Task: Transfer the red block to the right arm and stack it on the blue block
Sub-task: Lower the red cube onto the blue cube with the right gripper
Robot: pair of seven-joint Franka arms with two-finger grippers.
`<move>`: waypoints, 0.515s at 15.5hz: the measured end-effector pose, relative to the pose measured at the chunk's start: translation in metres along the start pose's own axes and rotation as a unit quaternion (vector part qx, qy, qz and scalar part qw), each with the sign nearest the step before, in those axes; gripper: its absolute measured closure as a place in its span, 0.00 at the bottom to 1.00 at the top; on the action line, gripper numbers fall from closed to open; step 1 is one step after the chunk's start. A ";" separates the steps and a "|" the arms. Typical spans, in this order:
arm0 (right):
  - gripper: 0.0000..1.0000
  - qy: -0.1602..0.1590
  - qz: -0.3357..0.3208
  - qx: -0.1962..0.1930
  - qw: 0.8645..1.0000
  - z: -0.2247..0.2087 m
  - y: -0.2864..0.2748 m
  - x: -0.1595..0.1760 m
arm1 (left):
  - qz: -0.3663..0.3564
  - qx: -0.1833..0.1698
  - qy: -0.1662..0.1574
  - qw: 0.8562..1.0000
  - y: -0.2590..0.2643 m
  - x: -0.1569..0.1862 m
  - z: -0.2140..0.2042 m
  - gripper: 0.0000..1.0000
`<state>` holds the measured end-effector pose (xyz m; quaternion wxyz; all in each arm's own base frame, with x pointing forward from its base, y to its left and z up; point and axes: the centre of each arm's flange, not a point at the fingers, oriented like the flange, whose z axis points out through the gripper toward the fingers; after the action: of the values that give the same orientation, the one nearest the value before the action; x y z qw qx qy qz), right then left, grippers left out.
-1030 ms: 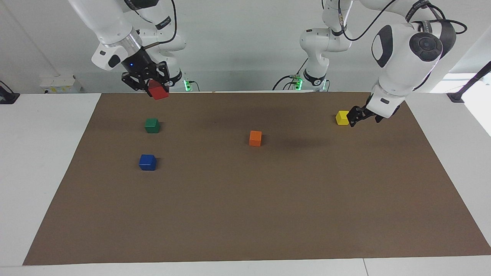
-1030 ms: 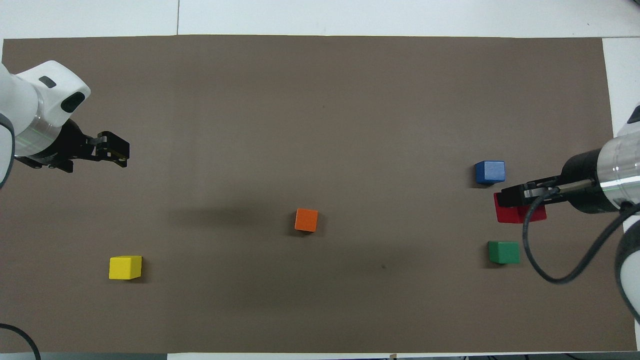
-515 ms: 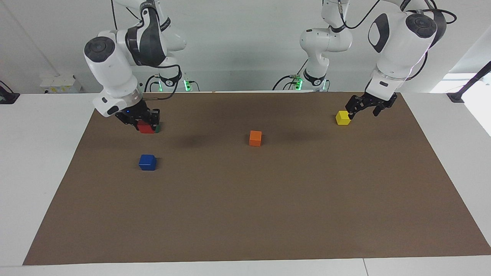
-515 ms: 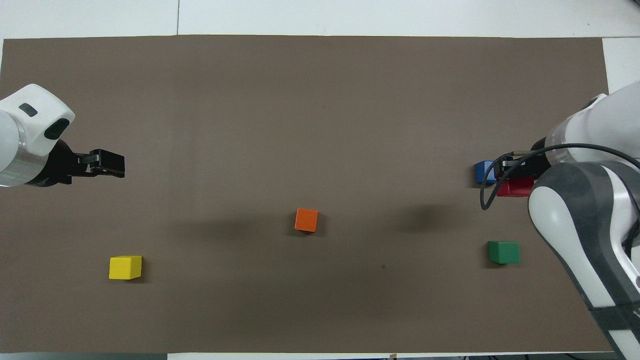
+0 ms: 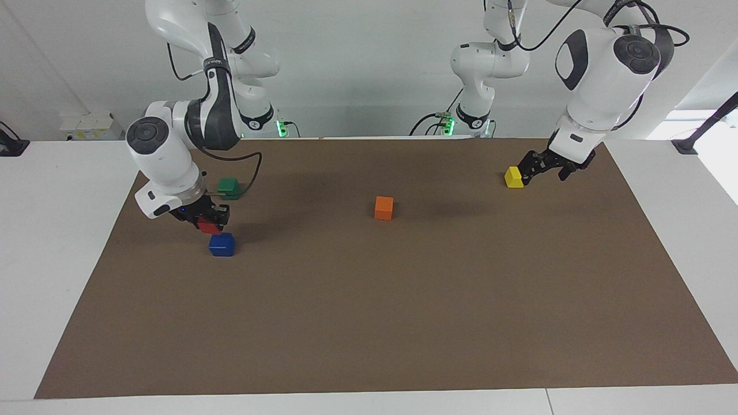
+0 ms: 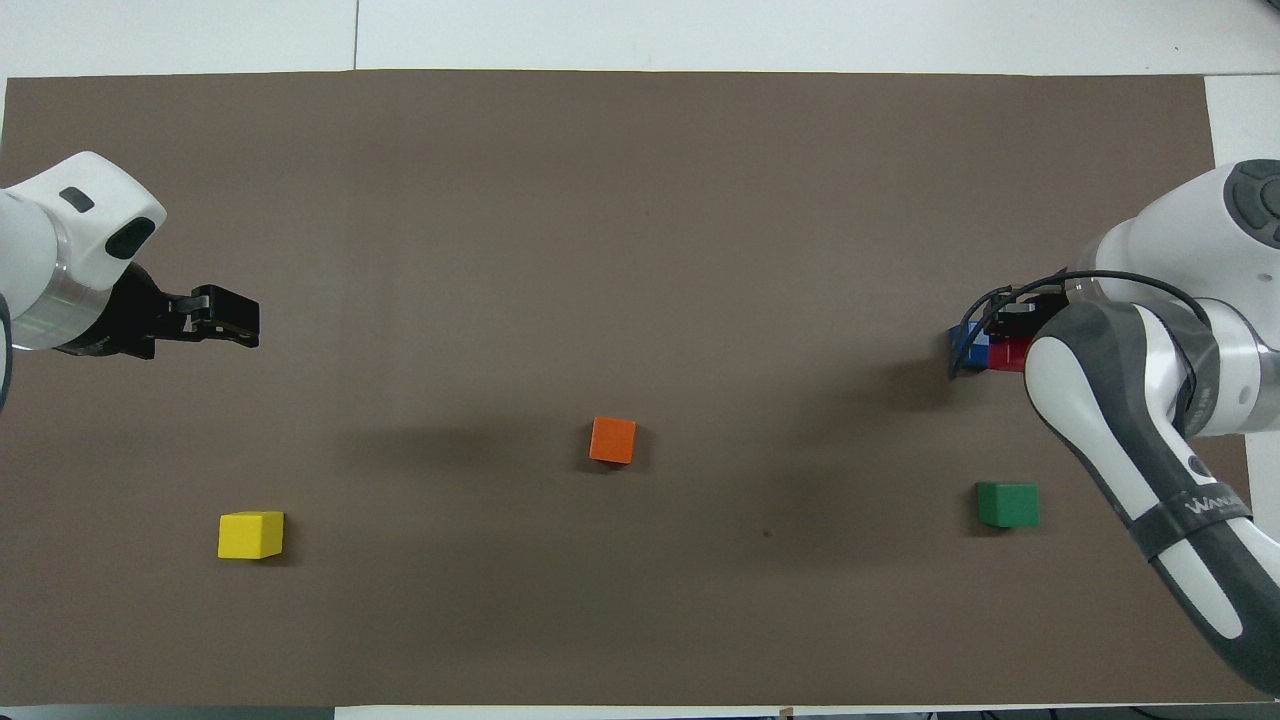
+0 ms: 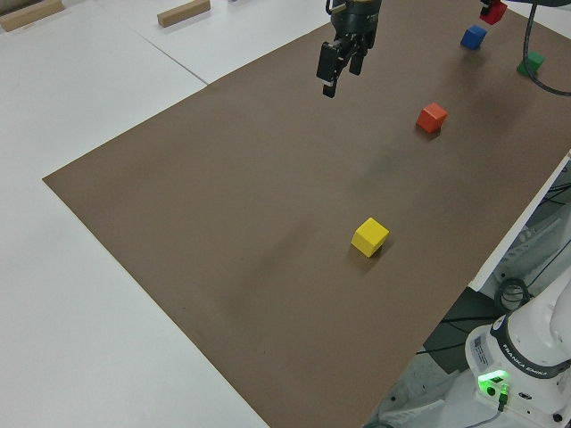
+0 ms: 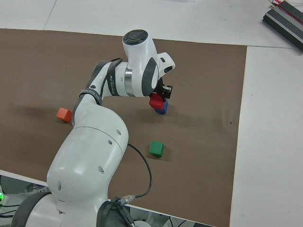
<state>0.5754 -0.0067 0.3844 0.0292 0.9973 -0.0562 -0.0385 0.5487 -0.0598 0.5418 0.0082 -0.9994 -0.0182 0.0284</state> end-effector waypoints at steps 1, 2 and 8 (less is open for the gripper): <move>0.45 0.001 0.002 0.001 1.000 0.003 -0.001 0.001 | 0.000 0.000 0.002 1.000 0.000 0.000 -0.002 0.00; 0.45 0.005 0.004 0.001 1.000 0.006 -0.002 0.003 | 0.000 -0.001 0.005 1.000 0.000 0.001 -0.005 0.00; 0.45 0.012 0.003 0.005 1.000 0.028 -0.005 0.012 | 0.002 -0.004 0.026 1.000 0.003 0.003 -0.028 0.00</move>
<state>0.5860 -0.0051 0.3557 0.0253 0.9976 -0.0585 -0.0257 0.5532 -0.0630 0.5693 0.0042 -0.9999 -0.0160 0.0019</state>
